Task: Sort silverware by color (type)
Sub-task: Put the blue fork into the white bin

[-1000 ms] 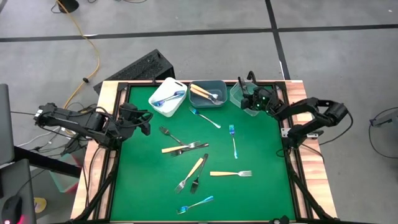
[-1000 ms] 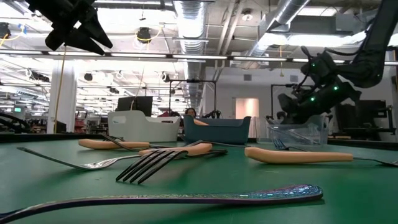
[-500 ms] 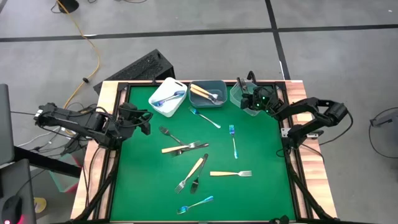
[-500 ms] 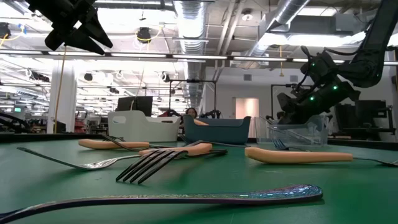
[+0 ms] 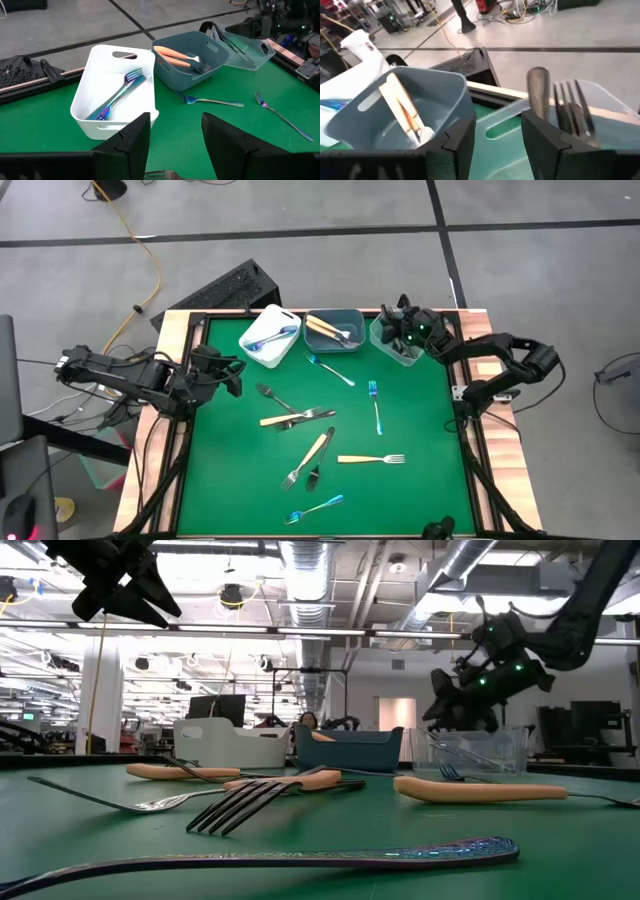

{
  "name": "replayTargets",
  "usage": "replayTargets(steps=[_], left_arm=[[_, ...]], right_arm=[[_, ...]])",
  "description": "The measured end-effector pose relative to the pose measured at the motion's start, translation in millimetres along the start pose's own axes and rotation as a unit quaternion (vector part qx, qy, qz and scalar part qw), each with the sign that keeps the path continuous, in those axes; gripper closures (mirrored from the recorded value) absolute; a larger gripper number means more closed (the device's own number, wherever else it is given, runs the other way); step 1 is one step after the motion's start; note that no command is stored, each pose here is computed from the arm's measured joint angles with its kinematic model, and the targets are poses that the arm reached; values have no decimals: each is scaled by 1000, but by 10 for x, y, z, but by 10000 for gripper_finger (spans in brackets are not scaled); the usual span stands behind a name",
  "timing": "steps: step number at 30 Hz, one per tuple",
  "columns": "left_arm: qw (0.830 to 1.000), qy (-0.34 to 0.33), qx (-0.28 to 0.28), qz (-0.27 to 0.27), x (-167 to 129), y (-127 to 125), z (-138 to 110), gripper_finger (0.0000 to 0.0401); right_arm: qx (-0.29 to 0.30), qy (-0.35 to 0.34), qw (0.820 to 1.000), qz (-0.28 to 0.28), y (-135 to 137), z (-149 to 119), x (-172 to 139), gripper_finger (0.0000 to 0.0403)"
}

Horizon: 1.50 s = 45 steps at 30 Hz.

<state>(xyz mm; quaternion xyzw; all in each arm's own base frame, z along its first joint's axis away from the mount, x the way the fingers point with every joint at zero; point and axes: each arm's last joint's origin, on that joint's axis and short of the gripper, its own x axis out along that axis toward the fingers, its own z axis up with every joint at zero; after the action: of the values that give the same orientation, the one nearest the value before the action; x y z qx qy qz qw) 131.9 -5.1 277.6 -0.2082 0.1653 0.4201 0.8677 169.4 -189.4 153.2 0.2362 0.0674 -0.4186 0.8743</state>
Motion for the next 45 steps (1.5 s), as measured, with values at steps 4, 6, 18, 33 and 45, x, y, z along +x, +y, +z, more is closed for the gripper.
replayTargets(steps=[4,6,18,33,45], left_arm=[[1000,0,0,0,0,0,0,239],[1000,0,0,0,0,0,0,239],[1000,-11,13,9,0,5,6,239],[1000,-20,-1,15,-1,9,13,239],[1000,-21,-12,15,0,9,12,239]], right_arm=[[-17,42,999,5,98,17,49,236],[-39,80,996,1,146,-21,63,243],[-89,132,986,-47,228,-24,95,360],[-95,129,986,-48,239,51,210,398],[-70,183,980,-38,305,26,606,396]])
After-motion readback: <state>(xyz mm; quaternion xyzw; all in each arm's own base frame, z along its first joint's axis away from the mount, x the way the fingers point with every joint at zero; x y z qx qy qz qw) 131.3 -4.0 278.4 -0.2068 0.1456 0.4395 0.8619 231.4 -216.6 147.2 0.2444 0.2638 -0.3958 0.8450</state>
